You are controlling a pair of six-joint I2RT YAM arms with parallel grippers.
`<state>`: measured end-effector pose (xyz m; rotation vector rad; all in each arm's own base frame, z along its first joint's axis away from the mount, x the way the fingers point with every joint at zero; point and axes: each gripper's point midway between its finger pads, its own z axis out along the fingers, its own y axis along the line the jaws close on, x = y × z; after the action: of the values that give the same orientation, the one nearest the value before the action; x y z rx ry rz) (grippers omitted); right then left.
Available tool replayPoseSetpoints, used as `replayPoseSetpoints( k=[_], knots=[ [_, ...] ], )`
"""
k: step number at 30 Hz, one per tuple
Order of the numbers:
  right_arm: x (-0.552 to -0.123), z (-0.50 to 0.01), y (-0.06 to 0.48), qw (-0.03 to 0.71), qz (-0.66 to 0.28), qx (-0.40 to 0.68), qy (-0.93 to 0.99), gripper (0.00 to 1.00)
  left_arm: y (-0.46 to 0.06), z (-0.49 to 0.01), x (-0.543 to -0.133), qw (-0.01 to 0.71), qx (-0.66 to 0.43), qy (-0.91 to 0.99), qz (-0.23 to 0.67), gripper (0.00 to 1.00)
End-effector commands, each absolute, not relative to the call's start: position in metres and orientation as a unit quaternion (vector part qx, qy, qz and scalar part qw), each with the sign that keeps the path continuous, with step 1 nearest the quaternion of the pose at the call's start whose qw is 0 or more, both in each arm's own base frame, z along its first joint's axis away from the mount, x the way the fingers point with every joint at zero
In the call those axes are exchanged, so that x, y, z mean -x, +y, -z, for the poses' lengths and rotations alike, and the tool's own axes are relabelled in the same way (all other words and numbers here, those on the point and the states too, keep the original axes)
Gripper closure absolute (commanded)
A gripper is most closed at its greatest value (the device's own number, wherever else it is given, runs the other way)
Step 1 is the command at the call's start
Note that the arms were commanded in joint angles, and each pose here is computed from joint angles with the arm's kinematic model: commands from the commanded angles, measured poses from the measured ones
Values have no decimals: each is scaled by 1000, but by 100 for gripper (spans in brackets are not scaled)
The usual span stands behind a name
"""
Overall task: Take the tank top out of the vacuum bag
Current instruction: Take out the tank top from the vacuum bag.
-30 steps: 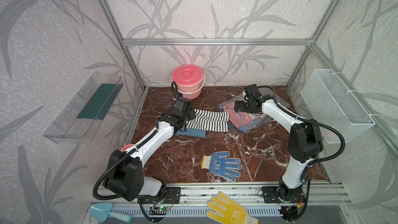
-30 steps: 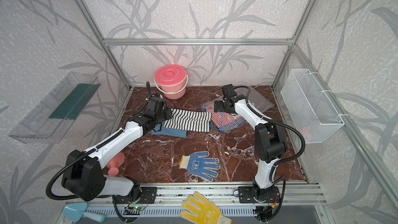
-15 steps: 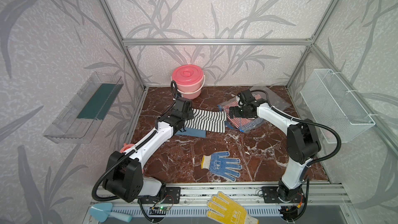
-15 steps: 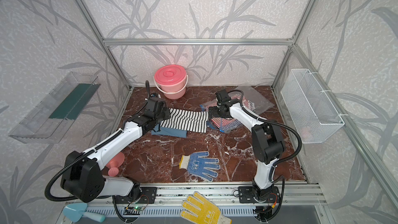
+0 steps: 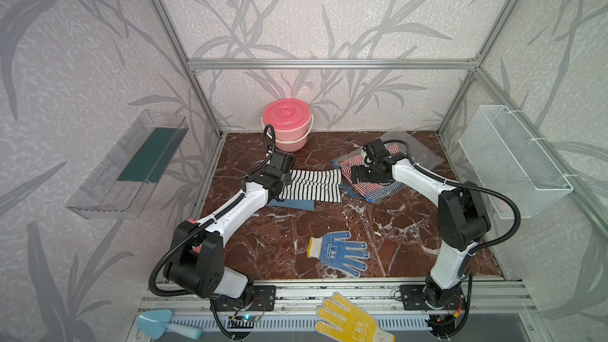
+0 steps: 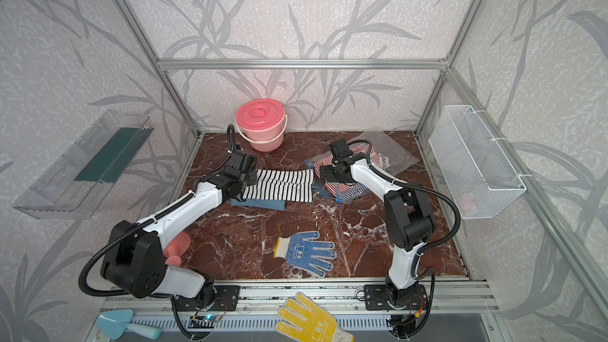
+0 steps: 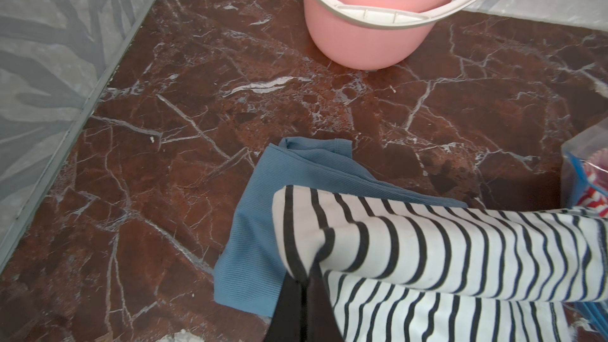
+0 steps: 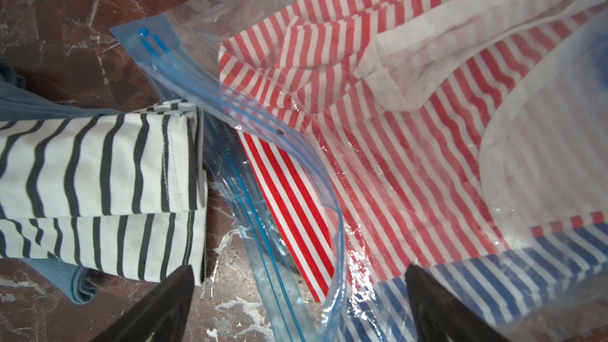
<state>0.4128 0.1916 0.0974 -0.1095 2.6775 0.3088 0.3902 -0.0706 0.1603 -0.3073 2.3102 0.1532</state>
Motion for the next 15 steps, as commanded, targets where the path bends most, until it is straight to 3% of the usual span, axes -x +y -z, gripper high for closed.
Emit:
replayPoseSetpoints(
  k=[1,2,4,5,9,15],
  knots=[
    [-406,-111,189,224,-112,39,967,0,-49,-169,-394,386,143,904,-115,100],
    [-406,-112,190,225,-113,40,967,0,-47,-168,-396,380,145,906,-121,93],
    [-405,-113,190,224,-115,41,967,0,-45,-169,-397,368,149,909,-127,58],
    [-404,-113,190,223,-114,41,967,0,-45,-169,-397,364,151,910,-129,47],
    [-400,-112,187,221,-111,42,968,0,-43,-172,-392,366,165,908,-123,21],
    [-396,-113,186,217,-112,41,969,2,-35,-169,-369,353,197,908,-107,19]
  ],
)
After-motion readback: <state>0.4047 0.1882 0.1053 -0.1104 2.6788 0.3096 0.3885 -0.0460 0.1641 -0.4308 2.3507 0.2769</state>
